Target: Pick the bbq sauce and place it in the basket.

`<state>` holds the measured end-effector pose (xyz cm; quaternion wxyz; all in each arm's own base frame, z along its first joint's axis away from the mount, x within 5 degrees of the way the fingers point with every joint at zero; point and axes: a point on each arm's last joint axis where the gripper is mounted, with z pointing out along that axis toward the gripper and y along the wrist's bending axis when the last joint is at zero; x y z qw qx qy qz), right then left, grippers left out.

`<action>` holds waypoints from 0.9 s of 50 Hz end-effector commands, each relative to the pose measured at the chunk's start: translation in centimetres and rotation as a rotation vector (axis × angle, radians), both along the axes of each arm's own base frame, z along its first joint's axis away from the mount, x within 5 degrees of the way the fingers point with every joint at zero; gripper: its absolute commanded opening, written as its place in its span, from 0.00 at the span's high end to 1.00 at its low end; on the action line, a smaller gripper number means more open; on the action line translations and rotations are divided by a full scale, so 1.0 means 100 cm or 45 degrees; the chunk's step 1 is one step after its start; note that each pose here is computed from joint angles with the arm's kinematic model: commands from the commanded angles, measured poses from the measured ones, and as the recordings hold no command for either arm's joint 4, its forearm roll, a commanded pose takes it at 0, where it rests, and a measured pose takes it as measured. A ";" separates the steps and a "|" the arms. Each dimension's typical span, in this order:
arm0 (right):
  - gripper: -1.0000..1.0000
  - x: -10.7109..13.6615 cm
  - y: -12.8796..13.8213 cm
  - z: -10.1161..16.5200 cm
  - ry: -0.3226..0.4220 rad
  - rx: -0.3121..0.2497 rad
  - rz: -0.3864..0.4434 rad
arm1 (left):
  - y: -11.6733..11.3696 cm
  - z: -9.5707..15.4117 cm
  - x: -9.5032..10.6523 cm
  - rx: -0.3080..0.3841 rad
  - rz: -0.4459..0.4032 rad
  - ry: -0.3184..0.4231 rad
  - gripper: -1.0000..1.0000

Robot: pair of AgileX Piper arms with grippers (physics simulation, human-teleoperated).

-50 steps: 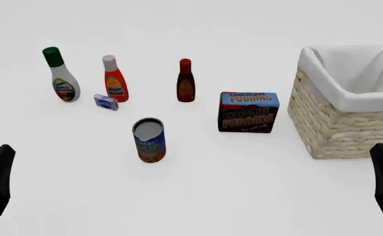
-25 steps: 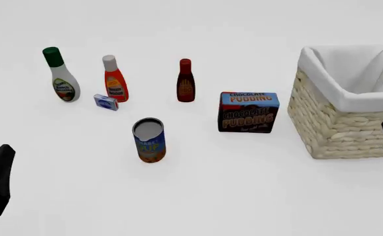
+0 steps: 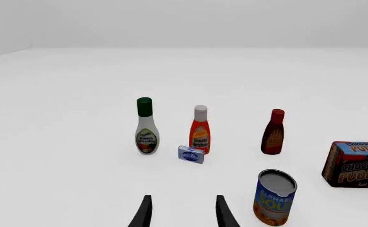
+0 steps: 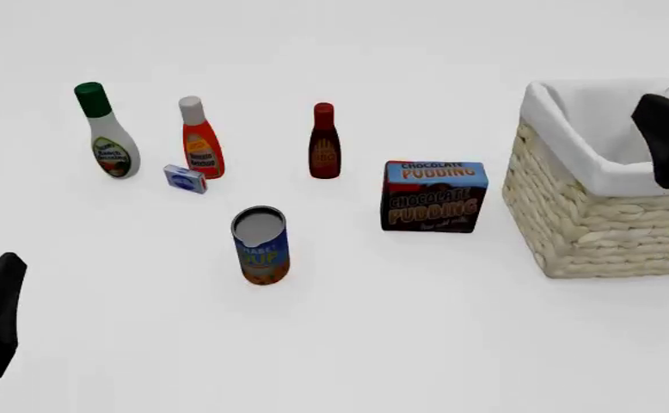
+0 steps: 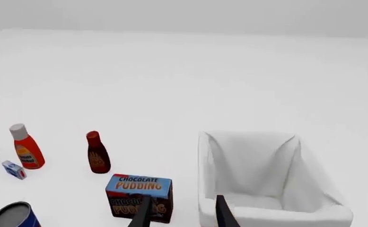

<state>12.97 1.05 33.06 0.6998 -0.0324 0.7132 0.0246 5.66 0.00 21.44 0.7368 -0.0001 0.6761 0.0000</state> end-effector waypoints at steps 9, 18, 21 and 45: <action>0.00 0.081 0.029 0.026 0.117 -0.072 0.135 | 0.000 0.000 0.000 0.000 0.000 0.000 0.00; 0.00 0.122 0.048 0.040 0.166 -0.083 0.194 | 0.000 0.000 0.000 0.000 0.000 0.000 0.00; 0.00 0.132 0.054 0.041 0.187 -0.088 0.209 | 0.000 0.000 0.000 0.000 0.000 0.000 0.00; 0.00 0.218 0.119 0.032 0.282 -0.176 0.366 | 0.000 0.000 0.000 0.000 0.000 0.000 0.00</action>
